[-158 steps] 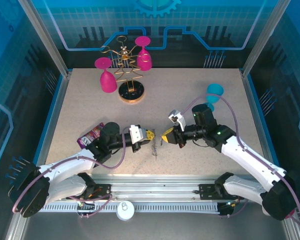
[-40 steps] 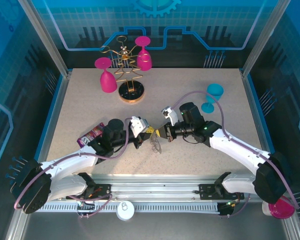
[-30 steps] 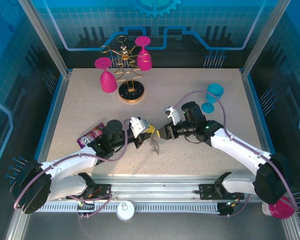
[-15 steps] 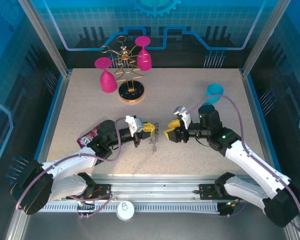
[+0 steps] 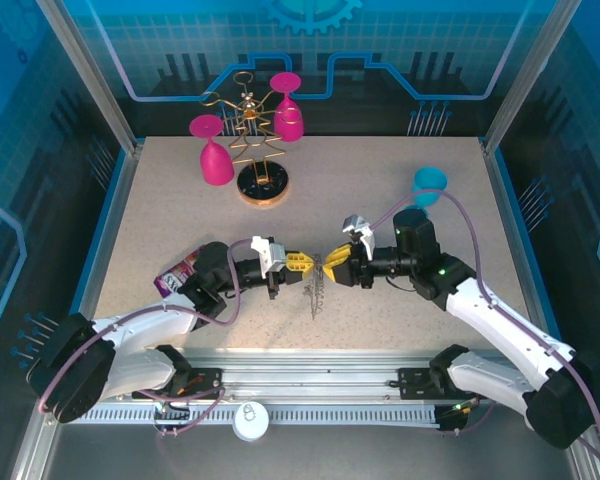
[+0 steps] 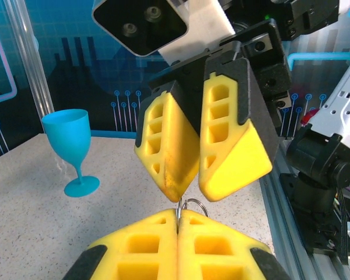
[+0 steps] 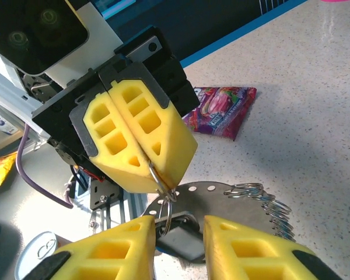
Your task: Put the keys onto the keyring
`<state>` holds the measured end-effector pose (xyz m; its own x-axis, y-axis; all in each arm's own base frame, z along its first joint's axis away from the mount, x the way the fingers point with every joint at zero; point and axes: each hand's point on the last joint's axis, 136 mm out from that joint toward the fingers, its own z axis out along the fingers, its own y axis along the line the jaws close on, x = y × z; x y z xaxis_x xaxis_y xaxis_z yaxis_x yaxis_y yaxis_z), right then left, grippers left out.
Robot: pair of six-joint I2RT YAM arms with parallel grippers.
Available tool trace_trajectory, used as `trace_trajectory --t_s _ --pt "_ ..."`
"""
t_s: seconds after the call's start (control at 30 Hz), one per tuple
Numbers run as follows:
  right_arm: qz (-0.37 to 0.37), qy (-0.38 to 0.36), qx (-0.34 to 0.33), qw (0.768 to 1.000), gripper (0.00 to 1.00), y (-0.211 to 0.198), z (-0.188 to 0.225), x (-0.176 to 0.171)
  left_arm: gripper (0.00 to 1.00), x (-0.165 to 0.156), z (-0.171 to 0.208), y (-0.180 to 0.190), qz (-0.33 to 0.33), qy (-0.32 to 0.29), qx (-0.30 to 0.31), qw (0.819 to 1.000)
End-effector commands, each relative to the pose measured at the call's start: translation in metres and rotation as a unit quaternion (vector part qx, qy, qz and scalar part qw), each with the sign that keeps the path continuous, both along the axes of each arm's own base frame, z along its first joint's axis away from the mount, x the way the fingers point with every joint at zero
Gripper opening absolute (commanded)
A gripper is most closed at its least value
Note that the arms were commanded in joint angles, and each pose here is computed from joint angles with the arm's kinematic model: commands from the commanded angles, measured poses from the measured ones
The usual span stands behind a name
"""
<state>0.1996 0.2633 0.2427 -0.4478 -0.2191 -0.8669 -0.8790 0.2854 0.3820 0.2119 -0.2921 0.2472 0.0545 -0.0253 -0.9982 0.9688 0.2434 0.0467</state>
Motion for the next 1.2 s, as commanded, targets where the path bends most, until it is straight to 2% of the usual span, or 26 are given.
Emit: trace_trajectory --t_s 0.0,0.13,0.33,0.57,0.63,0.67,0.7,0.77,0.87,0.97,1.17 --pt "0.02 0.002 0.018 1.0 0.26 0.009 0.01 -0.003 0.0 -0.006 0.01 0.002 -0.014 -0.028 -0.017 0.999" --pt "0.023 0.012 0.016 1.0 0.21 0.013 0.006 -0.002 0.0 -0.008 0.011 0.002 -0.017 -0.029 -0.019 0.999" --pt "0.032 0.026 0.022 0.999 0.0 0.018 0.0 -0.004 0.0 -0.009 0.014 0.002 -0.019 -0.031 -0.022 0.999" --pt "0.034 0.033 0.023 0.999 0.0 0.023 -0.003 -0.005 0.0 -0.009 0.021 0.002 -0.018 -0.035 -0.027 0.999" --pt "0.023 0.025 0.011 0.999 0.07 0.017 -0.004 -0.005 0.0 -0.008 0.02 0.003 -0.013 -0.035 -0.025 0.999" --pt "0.013 0.019 0.005 1.0 0.16 0.014 -0.005 -0.004 0.0 -0.007 0.02 0.003 -0.009 -0.036 -0.025 0.999" --pt "-0.004 0.011 -0.004 1.0 0.29 0.008 -0.006 0.0 0.0 -0.006 0.019 0.004 -0.007 -0.036 -0.025 0.999" --pt "-0.036 -0.008 -0.018 0.999 0.4 -0.003 -0.007 0.006 0.0 -0.004 0.019 0.004 -0.002 -0.036 -0.025 0.999" --pt "-0.073 -0.055 -0.042 0.995 0.48 -0.018 -0.01 0.011 0.0 -0.003 0.02 0.005 0.004 -0.037 -0.026 0.999" --pt "-0.085 -0.11 -0.049 0.989 0.5 -0.026 -0.013 0.009 0.0 -0.002 0.022 0.006 0.008 -0.038 -0.028 0.999" --pt "-0.031 -0.197 -0.013 0.98 0.51 -0.01 -0.011 -0.011 0.0 -0.002 0.021 0.005 0.006 -0.034 -0.028 0.999"
